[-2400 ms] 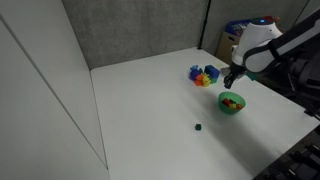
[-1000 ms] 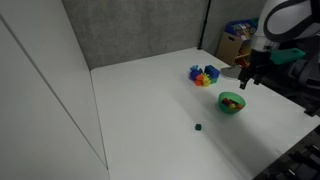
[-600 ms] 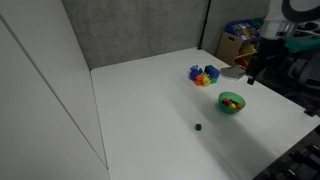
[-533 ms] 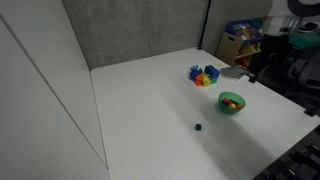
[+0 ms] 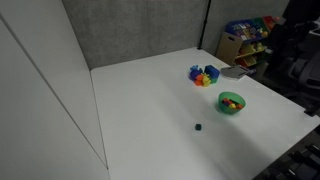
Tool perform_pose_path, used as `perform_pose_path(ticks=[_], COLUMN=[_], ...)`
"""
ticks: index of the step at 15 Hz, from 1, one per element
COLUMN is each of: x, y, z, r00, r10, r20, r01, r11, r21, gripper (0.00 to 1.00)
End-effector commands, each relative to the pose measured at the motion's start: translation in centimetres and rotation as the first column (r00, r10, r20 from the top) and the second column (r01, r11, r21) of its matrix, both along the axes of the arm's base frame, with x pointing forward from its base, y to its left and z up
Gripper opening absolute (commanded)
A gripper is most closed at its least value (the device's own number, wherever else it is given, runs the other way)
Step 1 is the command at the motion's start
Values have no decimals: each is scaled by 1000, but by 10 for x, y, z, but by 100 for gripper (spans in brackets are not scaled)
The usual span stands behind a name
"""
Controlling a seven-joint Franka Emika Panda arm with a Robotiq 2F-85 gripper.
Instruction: Pick up a small green block on the left of the worktop and put it in the green bowl
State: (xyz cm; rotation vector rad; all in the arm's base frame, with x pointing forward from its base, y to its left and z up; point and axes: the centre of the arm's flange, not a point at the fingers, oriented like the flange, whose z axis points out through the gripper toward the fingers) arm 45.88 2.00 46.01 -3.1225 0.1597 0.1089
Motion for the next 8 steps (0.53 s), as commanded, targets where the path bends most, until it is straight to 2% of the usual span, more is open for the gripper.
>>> perform_pose_path(ticks=[1, 4, 5, 8], x=[-9, -15, -9, -9], y=[3, 6, 4, 5], z=[28, 34, 26, 24], r00=[999, 998, 999, 999], r10=[-12, -8, 7, 8], r20=[34, 55, 51, 47], r01=[13, 10, -7, -8], r11=[1000, 999, 1000, 1000], r21=[-23, -38, -7, -9], gripper=[100, 100, 100, 100])
